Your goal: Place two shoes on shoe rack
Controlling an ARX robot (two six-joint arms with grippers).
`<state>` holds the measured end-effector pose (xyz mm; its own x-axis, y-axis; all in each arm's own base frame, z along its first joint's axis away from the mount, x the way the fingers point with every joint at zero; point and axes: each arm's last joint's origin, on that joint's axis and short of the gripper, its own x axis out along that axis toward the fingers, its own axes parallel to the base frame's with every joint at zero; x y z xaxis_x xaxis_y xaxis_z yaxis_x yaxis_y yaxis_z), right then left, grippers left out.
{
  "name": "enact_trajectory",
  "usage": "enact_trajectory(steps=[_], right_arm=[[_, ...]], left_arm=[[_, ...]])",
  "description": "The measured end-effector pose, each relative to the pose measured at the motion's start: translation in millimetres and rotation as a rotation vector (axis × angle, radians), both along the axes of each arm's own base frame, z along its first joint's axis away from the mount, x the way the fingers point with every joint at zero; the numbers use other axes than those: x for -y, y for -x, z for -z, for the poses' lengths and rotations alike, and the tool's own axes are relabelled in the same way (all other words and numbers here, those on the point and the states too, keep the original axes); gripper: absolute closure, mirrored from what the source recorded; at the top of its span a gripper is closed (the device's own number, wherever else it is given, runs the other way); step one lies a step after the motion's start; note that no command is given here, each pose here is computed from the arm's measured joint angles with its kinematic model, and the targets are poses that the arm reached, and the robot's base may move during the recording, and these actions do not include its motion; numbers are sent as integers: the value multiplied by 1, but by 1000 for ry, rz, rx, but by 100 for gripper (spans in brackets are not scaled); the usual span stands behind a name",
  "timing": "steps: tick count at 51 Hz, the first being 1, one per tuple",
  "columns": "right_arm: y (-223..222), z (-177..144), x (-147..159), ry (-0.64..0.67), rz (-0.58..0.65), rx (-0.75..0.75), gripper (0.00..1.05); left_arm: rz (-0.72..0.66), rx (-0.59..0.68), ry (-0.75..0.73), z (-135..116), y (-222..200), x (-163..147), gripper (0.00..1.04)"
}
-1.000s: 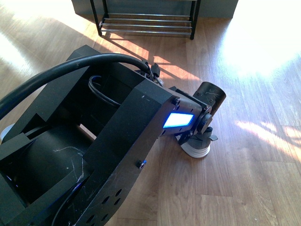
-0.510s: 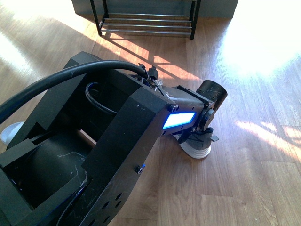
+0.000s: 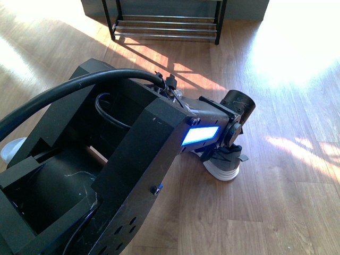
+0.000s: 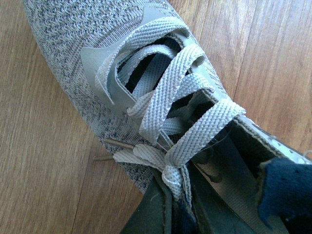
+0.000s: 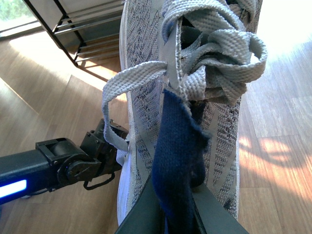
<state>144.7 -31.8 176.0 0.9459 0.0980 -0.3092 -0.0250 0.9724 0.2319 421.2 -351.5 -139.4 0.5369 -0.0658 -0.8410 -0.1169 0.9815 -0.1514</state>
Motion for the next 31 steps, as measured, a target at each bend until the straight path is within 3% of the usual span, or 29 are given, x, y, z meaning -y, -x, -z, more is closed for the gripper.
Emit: enact_trajectory(steps=[31], right_arm=[[0, 0, 0, 0, 0, 0, 103]], left_arm=[[17, -16, -7, -1, 0, 0, 103]])
